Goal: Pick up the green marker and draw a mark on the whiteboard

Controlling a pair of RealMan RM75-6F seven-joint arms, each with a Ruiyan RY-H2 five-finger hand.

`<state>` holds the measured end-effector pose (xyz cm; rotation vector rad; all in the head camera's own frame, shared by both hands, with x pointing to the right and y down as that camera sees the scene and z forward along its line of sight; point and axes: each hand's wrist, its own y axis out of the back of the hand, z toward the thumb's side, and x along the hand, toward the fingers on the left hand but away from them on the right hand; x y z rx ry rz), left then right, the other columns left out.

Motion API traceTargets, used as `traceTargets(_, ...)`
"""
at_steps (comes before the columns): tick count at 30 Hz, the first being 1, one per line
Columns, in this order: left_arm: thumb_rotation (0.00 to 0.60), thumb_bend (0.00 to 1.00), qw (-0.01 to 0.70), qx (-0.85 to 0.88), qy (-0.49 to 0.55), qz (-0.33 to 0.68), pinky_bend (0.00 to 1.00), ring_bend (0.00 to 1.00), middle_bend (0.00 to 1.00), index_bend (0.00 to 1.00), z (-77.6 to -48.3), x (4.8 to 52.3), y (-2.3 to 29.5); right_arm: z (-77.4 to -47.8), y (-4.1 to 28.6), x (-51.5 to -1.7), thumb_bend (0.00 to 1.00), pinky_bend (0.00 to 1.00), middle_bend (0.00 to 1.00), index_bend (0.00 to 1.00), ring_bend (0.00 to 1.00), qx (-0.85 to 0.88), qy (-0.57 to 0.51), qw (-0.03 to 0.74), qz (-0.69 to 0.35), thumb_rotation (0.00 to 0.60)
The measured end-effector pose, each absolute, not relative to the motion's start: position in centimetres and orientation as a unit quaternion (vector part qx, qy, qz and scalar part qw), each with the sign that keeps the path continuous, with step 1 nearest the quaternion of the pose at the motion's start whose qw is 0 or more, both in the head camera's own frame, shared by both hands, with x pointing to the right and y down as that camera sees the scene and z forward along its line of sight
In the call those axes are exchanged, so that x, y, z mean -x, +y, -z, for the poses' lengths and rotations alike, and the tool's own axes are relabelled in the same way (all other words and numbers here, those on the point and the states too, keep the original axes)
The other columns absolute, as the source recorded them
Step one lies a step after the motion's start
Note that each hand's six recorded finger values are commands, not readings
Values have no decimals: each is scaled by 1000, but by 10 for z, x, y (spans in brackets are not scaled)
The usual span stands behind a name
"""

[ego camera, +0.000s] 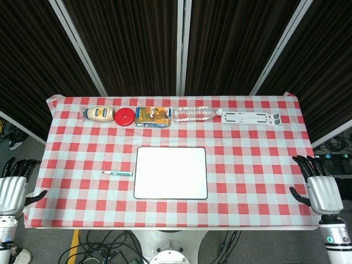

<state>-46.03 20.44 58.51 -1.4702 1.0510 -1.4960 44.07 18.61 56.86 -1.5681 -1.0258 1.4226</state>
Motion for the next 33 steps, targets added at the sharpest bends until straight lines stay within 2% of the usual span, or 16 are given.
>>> traceTargets(11,600,89,370,580,410,599,81,146,196,218,-591,461,210,-569,183,-439,147,99,124,118,75,619,-400,384,-555,600)
traceTargets(15,600,105,368,586,410,594,86,151,196,231,-594,456,202,-566,181,-441,147,99,125,119,75,612,-402,395,-555,600)
traceTargets(17,600,137,367,593,408,590,143,202,205,241,-597,452,196,-563,179,-442,147,99,124,119,75,610,-400,400,-555,600)
traceTargets(22,600,204,359,624,389,575,489,428,294,300,-612,432,174,-558,170,-441,147,100,125,119,75,604,-396,416,-552,600)
traceTargets(27,600,208,369,657,344,560,745,616,361,335,-639,396,147,-558,165,-441,148,99,125,118,75,603,-392,419,-554,600)
traceTargets(33,600,211,391,673,272,566,843,728,423,387,-676,356,133,-565,162,-440,147,99,123,118,57,609,-385,410,-559,600)
